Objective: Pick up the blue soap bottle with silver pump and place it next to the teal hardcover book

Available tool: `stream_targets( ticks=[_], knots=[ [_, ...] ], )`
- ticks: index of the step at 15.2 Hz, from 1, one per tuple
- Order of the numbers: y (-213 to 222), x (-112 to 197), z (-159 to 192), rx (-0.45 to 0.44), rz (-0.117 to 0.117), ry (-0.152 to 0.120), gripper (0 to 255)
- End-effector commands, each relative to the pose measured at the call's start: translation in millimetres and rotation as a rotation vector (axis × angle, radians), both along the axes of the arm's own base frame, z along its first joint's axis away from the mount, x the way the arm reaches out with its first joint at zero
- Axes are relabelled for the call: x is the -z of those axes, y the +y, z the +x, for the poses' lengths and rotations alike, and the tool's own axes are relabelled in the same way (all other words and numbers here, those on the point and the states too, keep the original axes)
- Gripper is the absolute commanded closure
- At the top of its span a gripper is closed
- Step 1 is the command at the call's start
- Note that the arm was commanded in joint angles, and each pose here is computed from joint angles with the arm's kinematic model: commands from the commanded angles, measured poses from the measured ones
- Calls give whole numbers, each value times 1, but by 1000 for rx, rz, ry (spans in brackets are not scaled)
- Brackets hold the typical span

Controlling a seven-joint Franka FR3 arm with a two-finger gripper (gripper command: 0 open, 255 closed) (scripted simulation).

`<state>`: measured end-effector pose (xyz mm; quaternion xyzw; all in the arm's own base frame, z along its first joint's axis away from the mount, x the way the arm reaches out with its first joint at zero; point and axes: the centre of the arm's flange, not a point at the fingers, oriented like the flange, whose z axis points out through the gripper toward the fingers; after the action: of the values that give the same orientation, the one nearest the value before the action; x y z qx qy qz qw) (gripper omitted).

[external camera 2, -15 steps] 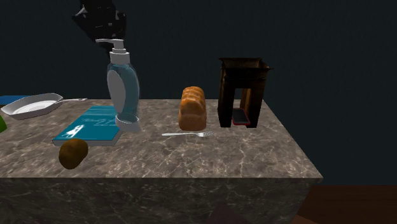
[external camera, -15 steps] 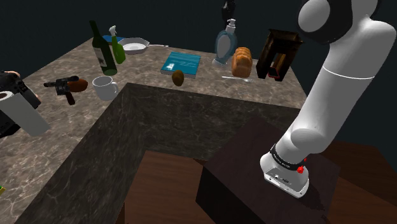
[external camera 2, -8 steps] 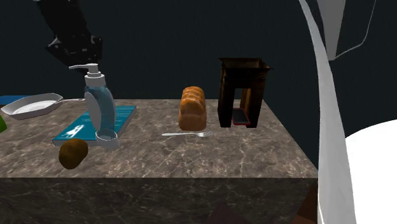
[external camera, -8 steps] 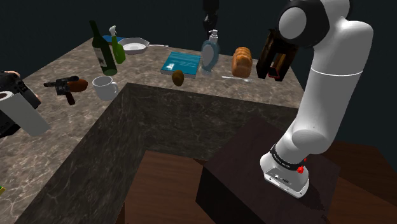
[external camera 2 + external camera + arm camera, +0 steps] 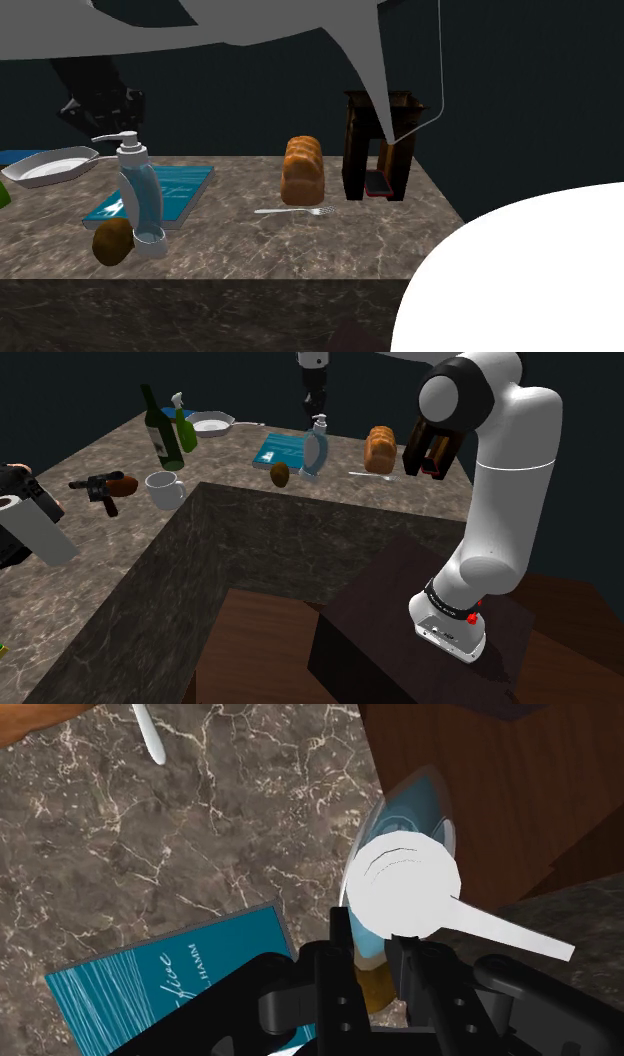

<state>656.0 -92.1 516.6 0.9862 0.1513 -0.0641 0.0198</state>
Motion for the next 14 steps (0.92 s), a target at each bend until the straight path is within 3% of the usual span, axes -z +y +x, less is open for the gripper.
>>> stream_targets(
  ticks=[1, 14],
  knots=[
    [0, 11, 0, 0, 0, -1, 255],
    [0, 71, 0, 0, 0, -1, 255]
  ],
)
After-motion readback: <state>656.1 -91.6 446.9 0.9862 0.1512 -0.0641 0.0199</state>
